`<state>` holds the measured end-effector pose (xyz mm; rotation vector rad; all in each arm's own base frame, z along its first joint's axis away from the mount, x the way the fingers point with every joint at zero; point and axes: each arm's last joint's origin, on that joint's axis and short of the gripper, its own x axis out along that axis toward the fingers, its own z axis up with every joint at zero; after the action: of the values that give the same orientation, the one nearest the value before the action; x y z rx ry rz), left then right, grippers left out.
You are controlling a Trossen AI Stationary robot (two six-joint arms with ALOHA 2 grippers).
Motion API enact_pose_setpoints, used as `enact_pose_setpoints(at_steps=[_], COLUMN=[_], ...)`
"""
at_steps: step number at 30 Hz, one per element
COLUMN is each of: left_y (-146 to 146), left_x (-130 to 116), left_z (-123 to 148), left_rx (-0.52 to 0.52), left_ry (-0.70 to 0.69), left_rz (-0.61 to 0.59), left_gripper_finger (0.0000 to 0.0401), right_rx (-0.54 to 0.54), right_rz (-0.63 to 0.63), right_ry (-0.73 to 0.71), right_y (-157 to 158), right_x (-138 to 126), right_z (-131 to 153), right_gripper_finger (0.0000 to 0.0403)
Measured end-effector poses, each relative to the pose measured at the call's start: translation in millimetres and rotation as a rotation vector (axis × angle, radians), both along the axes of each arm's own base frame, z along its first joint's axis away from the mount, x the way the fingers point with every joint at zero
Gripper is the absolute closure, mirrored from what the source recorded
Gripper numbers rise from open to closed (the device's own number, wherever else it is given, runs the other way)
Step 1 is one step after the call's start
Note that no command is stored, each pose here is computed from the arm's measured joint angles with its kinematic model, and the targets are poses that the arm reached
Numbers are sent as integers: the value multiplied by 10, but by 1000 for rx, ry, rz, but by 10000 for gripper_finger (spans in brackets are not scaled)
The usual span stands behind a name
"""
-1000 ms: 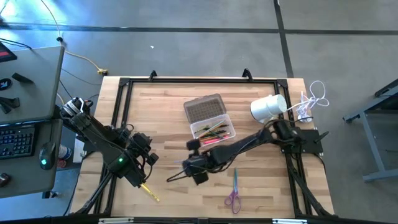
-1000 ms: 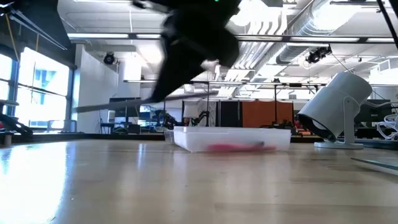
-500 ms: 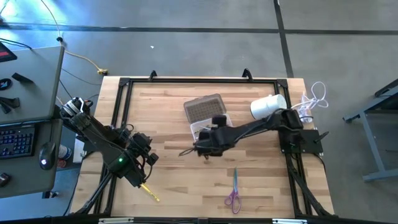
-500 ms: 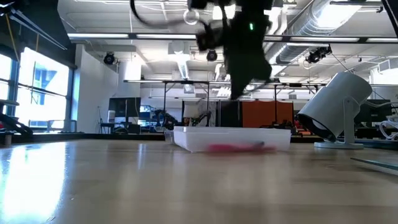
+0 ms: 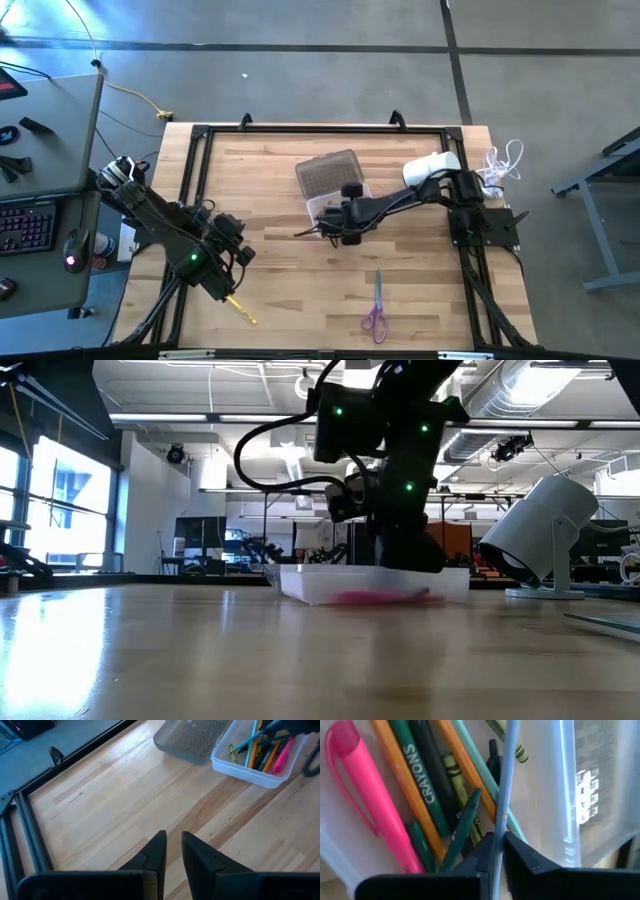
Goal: Pick & place school supplies into a supply box
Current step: Put the blue pencil into the gray supply box, then put the yellow pen into the gray supply box
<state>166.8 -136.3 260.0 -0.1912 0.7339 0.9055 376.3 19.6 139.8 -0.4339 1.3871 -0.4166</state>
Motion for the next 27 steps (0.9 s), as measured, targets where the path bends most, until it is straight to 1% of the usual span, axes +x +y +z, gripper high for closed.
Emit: enact_pose_setpoints(at_steps=[3, 6, 9, 11, 13, 16, 18, 20, 22, 25, 27], left_y=[-7, -18, -29, -49, -66, -114, -159, -208, -282, -438, -560], left_x=[8, 18, 16, 7, -16, -35, -33, -22, -6, 24, 50], left_z=[-3, -6, -17, -38, -58, -87, -103, -113, -120, -122, -138], left_rx=[-8, -8, -24, -88, -162, -312, -407, -478, -541, -605, -610], left_ry=[-9, -3, 54, 136, 229, 340, 402, 442, 450, 433, 411], left_rz=[0, -21, -47, -57, -57, -43, -66, -117, -192, -383, -527], left_gripper_finger=[305, 305, 305, 305, 305, 305, 305, 305, 305, 305, 305], right_rx=[23, 5, -32, -46, -33, -9, -2, 4, 8, 14, 15], right_rz=[-29, -27, -18, -5, 17, 42, 53, 69, 88, 102, 103], right_ry=[-26, -50, -75, -90, -105, -156, -189, -212, -230, -240, -234], right_y=[-24, -28, 16, 73, 143, 261, 339, 416, 480, 540, 559], right_x=[28, 70, 118, 155, 192, 264, 294, 313, 327, 324, 311], right_z=[30, 78, 162, 240, 315, 443, 514, 559, 594, 596, 578], right_gripper_finger=[362, 336, 315, 305, 301, 301, 303, 303, 303, 304, 304])
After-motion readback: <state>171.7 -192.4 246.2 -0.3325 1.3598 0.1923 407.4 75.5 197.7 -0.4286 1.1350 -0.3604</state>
